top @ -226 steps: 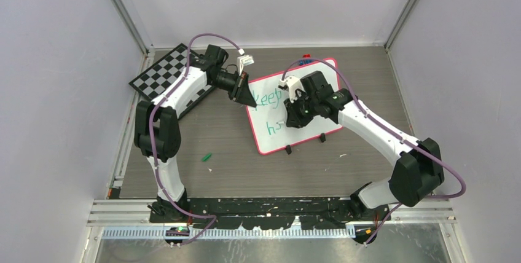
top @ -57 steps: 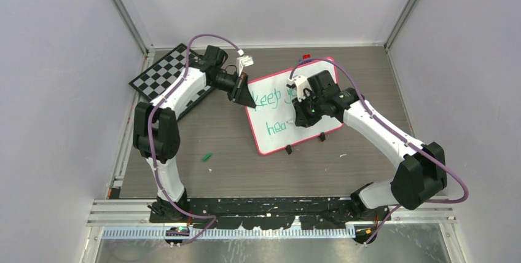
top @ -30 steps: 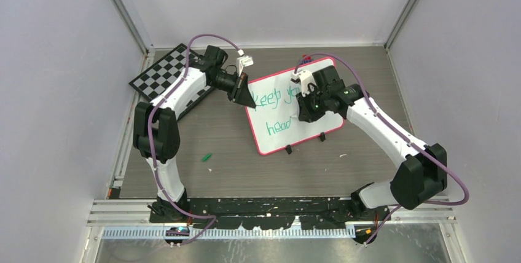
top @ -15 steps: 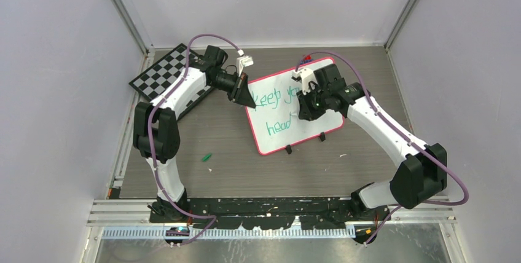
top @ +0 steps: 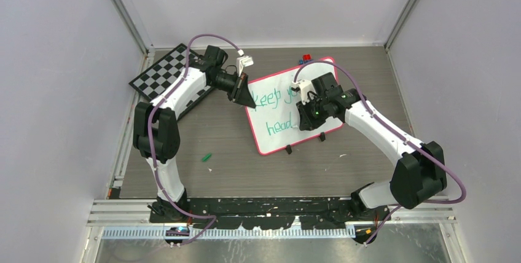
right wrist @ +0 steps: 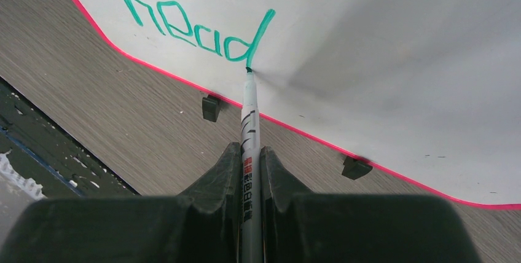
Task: Write a sentence on the whiteboard
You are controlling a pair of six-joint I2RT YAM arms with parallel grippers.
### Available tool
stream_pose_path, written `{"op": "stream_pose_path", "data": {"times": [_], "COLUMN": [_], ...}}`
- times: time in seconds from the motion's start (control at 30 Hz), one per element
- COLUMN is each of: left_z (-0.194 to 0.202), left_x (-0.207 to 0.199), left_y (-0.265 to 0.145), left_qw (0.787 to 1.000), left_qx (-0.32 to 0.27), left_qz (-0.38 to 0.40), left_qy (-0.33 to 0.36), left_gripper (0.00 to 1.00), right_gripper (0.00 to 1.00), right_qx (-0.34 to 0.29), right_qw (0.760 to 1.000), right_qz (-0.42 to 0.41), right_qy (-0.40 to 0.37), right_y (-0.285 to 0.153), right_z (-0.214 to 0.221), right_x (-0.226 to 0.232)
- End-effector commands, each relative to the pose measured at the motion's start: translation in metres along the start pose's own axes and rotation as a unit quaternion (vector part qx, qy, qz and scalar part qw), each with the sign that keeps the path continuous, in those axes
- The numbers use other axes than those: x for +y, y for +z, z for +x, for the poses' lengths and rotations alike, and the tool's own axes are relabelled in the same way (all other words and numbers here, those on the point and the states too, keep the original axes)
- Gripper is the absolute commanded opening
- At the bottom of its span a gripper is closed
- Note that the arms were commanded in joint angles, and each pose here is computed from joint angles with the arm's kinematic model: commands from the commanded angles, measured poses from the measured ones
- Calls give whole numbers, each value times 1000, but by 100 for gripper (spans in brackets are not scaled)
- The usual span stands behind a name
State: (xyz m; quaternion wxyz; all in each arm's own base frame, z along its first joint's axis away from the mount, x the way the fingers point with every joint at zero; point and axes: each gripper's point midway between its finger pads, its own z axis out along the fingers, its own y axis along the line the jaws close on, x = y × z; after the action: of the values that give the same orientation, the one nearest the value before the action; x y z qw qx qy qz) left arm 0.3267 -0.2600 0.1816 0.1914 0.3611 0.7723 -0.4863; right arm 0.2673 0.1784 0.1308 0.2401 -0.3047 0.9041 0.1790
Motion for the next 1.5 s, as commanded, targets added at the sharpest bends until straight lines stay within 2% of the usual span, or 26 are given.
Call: {"op": "stream_pose_path", "data": {"times": [0.0,0.47,0.77,1.2,1.47], "left_z": [-1,5,13,17,19], "left_x": [1,2,0,-4,-4], "left_y": [-7,-6,-5,0,2], "left_qw": [999,999,997,997,997], "left_qx": [7,19,38,50,53], "left_qz": [-30,-30,-33,-29,-25], "left_qy": [36,39,50,58,56], "left_gripper": [0,0,0,0,0], "right_gripper": [0,0,0,0,0], "right_qx": [-32,-36,-60,-106,-111], "right_qw": [999,998,998,994,994], "right_qz": [16,-22,-27,-12,0], "right_qy": [-19,-40,-13,15,18], "right_y": [-10,-44,-61,-64,-58], "right_z": [-15,-23,-25,-34,-35], "right_x": [-4,14,-3,-19,-26]}}
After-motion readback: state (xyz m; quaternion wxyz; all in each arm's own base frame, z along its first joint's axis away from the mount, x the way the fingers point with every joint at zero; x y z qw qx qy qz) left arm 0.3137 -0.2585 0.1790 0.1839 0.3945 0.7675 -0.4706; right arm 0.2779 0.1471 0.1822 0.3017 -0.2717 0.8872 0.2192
